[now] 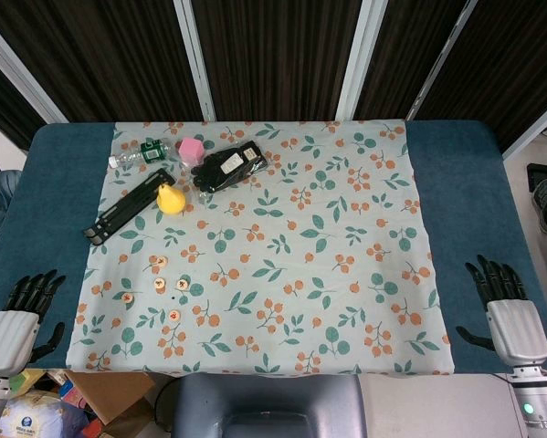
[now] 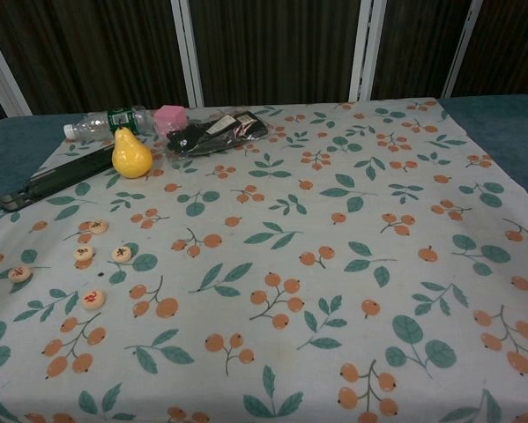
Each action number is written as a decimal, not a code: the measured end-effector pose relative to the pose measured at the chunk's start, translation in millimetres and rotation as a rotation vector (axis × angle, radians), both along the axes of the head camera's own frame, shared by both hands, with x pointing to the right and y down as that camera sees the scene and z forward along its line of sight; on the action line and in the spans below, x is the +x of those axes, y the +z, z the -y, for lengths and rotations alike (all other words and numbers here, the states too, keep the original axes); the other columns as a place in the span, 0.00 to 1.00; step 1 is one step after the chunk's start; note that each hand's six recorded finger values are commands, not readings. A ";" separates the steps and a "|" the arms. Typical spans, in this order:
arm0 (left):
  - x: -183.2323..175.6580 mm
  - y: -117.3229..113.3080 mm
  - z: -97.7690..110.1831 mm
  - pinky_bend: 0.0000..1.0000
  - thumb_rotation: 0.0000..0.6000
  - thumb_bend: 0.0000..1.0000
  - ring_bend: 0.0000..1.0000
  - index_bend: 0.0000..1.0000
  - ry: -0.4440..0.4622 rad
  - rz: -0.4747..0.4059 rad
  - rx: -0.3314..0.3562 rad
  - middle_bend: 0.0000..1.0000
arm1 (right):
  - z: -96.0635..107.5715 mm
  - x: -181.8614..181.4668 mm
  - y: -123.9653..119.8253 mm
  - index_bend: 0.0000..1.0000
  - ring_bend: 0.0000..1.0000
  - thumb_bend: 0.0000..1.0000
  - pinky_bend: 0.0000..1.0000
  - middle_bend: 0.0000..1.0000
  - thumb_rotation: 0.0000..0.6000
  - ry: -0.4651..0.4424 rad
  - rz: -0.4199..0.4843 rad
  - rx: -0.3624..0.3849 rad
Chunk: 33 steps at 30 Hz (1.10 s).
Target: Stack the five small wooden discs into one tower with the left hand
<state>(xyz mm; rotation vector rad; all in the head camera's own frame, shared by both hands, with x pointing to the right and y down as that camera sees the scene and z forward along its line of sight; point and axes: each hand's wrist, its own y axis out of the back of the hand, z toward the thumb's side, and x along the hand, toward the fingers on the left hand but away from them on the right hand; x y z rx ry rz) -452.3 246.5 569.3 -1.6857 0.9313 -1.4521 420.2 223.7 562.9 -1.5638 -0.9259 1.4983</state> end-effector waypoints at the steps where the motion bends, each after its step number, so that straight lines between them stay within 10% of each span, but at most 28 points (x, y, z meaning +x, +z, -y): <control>1: 0.1 0.1 -0.4 0.01 1.00 0.48 0.00 0.00 0.001 0.001 0.000 0.01 | -0.1 -0.1 -0.1 0.00 0.00 0.08 0.00 0.00 1.00 0.000 0.001 0.000; 9: 5.9 4.7 -0.9 0.07 1.00 0.48 0.02 0.02 0.018 -0.020 -0.023 0.04 | -2.1 0.3 -1.5 0.00 0.00 0.08 0.00 0.00 1.00 -0.007 0.001 0.000; 11: 9.3 6.2 0.4 0.38 1.00 0.47 0.21 0.07 0.017 -0.042 -0.016 0.21 | -2.6 0.5 -2.1 0.00 0.00 0.08 0.00 0.00 1.00 -0.006 0.004 0.000; 14: 14.8 11.1 5.3 0.98 1.00 0.47 0.85 0.25 0.004 -0.075 0.025 0.84 | -2.2 -0.6 -2.5 0.00 0.00 0.08 0.00 0.00 1.00 -0.009 0.011 0.002; 17: 19.8 28.1 8.2 1.00 1.00 0.47 1.00 0.36 -0.021 -0.113 0.035 1.00 | -2.4 -1.6 -0.5 0.00 0.00 0.08 0.00 0.00 1.00 -0.014 0.010 -0.005; 33: 48.3 116.1 15.7 1.00 1.00 0.44 1.00 0.33 -0.131 -0.158 -0.132 1.00 | -3.2 -2.9 2.3 0.00 0.00 0.08 0.00 0.00 1.00 -0.018 0.006 -0.017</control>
